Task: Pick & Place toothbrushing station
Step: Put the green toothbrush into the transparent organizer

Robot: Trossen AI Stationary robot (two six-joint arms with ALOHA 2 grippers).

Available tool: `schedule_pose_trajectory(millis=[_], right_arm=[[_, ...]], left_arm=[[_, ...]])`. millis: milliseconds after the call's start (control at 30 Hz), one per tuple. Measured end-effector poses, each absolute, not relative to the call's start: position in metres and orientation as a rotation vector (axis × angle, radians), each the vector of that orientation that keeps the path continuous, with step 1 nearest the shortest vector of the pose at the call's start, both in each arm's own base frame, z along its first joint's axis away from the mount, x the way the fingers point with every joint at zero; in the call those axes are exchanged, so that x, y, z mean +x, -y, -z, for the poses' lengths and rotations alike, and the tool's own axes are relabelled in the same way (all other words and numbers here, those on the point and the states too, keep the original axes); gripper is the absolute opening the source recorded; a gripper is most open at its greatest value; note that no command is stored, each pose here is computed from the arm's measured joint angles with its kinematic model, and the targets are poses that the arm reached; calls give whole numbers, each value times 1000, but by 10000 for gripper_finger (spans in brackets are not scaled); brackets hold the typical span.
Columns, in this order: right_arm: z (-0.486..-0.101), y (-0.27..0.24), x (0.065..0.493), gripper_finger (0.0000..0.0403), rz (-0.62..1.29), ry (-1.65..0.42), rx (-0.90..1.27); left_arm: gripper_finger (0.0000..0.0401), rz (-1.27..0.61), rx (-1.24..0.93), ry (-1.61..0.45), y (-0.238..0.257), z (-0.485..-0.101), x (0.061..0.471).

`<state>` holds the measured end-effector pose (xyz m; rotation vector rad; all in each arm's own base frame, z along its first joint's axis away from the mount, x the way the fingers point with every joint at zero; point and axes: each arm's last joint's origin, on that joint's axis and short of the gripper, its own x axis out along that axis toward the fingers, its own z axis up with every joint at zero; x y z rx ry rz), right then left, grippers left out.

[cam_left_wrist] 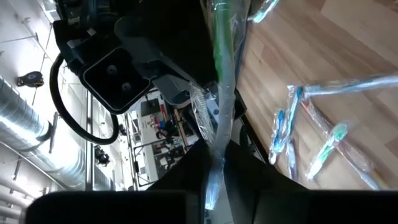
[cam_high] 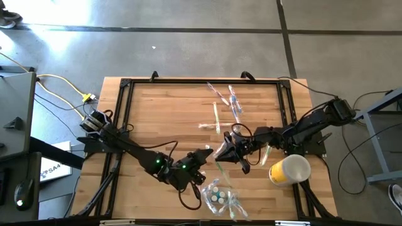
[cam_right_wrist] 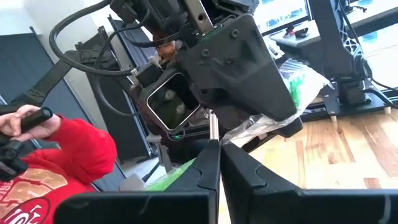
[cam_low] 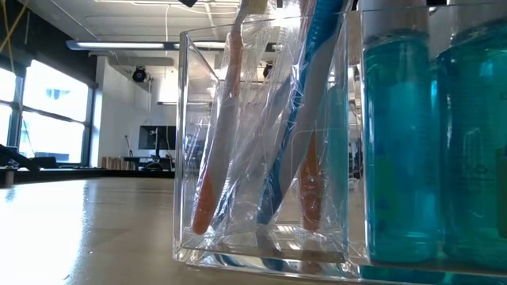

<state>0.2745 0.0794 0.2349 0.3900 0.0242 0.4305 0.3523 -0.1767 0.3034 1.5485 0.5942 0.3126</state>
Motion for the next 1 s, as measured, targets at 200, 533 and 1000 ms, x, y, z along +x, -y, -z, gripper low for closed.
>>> schedule_pose_trajectory(millis=[200, 533, 1000], right_arm=[[-235, -79, 274, 4, -413, -27, 434], [-232, -79, 275, 124, -345, -52, 494], [-232, -77, 275, 235, -347, -76, 657]], left_arm=[[36, -316, 1548, -595, 177, -303, 352], [36, -313, 1622, -635, 176, -303, 351], [37, -302, 1669, -653, 176, -301, 352]])
